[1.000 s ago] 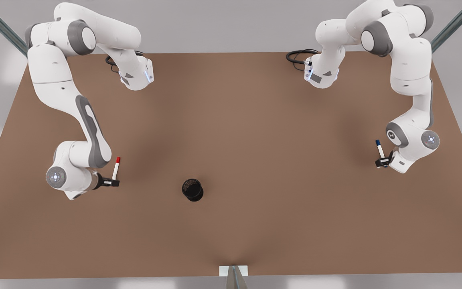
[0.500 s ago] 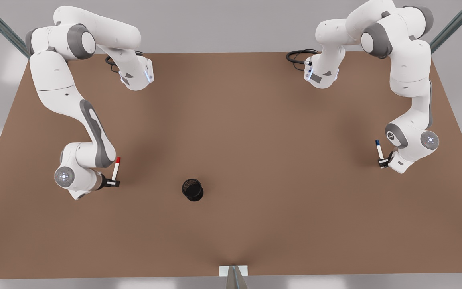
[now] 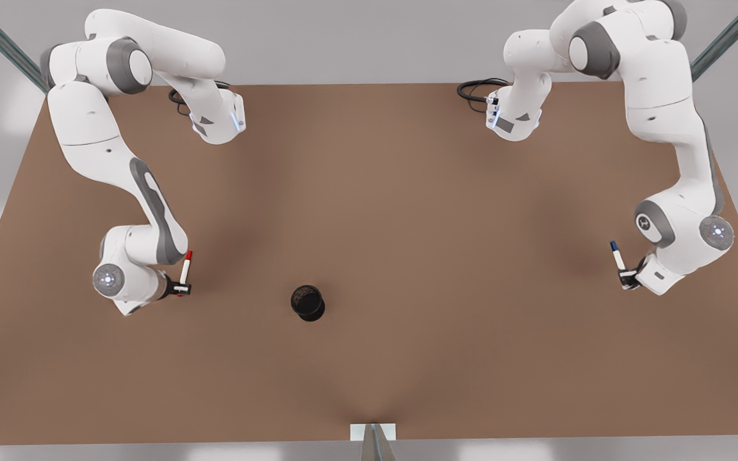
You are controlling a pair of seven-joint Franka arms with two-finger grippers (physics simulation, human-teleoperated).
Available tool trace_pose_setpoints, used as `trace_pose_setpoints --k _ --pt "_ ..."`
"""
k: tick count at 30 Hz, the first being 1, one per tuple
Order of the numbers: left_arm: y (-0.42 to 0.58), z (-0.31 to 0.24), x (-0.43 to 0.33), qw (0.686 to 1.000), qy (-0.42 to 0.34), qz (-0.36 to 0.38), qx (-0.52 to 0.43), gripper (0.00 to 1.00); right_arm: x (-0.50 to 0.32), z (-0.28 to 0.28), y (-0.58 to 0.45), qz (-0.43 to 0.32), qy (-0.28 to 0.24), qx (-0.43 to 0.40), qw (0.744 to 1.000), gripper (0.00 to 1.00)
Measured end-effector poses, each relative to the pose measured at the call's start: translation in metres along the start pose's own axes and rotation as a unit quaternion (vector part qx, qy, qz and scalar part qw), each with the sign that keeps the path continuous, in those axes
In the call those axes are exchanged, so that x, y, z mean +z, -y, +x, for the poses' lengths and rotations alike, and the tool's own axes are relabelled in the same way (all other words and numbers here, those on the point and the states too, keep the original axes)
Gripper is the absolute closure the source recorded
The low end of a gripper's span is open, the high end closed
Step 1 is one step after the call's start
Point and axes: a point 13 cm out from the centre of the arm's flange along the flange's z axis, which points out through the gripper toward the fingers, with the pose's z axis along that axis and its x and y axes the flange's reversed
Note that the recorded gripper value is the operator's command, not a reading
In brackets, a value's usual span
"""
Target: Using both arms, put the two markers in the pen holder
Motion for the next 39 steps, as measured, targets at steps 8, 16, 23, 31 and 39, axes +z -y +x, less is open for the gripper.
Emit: trace_pose_setpoints --k 8,16,23,31,39 --pt "0.265 -0.05 -0.124 0.984 0.027 0.134 0.111 0.79 0.006 0.008 0.003 0.0 -0.007 0.001 1.0 0.53" --pt "0.603 -0.018 -0.188 0.936 0.096 0.23 0.249 0.79 0.007 0.011 0.0 -0.002 -0.008 -0.002 1.0 0.65" --pt "0.728 -0.053 -0.191 0.913 0.234 0.273 0.192 0.79 0.004 0.009 -0.001 -0.004 -0.004 -0.003 1.0 0.74" --pt "0.767 -0.094 -0.217 0.873 0.362 0.318 0.08 0.79 -0.111 -0.026 -0.048 -0.014 0.091 -0.037 0.995 0.74" --pt "0.78 -0.088 -0.177 0.859 0.397 0.322 0.036 0.79 -0.252 -0.054 -0.158 -0.068 0.2 -0.093 0.973 0.74"
